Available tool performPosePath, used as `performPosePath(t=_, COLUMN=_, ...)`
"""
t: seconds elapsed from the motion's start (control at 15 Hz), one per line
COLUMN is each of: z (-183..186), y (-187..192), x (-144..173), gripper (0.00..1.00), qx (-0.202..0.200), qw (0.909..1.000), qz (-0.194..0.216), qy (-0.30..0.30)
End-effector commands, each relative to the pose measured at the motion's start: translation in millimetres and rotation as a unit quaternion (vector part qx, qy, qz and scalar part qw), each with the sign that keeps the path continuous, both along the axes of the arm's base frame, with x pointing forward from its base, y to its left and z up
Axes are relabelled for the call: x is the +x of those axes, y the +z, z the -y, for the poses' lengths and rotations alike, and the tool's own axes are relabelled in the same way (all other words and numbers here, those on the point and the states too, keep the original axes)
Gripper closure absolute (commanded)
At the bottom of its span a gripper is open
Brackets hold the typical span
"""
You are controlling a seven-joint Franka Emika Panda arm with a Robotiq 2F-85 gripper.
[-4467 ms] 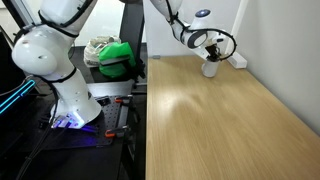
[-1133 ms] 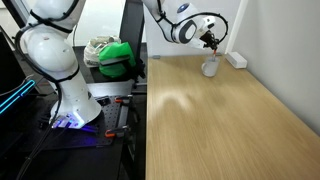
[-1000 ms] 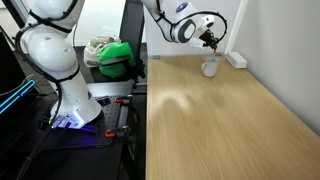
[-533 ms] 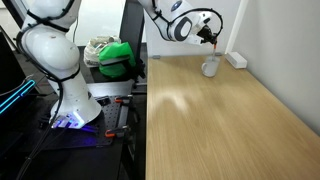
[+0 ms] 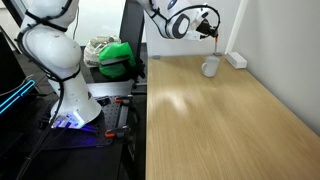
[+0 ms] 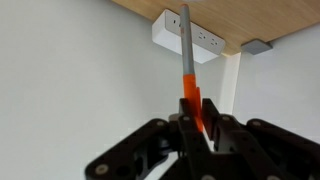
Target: Remove the marker from the mug cup
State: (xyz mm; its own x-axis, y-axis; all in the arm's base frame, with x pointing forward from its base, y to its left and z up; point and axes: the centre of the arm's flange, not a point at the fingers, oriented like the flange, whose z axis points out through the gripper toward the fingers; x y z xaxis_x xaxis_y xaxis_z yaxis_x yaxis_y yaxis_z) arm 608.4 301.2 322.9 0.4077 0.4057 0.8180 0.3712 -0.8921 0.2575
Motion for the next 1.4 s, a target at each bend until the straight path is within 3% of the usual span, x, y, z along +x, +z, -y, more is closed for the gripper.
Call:
performPosePath(t=0.0, z=8, y=14, x=-19, gripper=0.96, qx=0.013, qw=0.9996, qz=0.024, qy=-0.007)
performPosePath(t=0.67, z=33, y=61, x=-25, gripper=0.96, qx=0.047, qw=0.9943, qz=0.075, qy=-0.060)
performPosePath(t=1.33, z=73, y=101, x=-35, gripper=0.96, qx=0.105, qw=0.9786, qz=0.118, qy=-0.132)
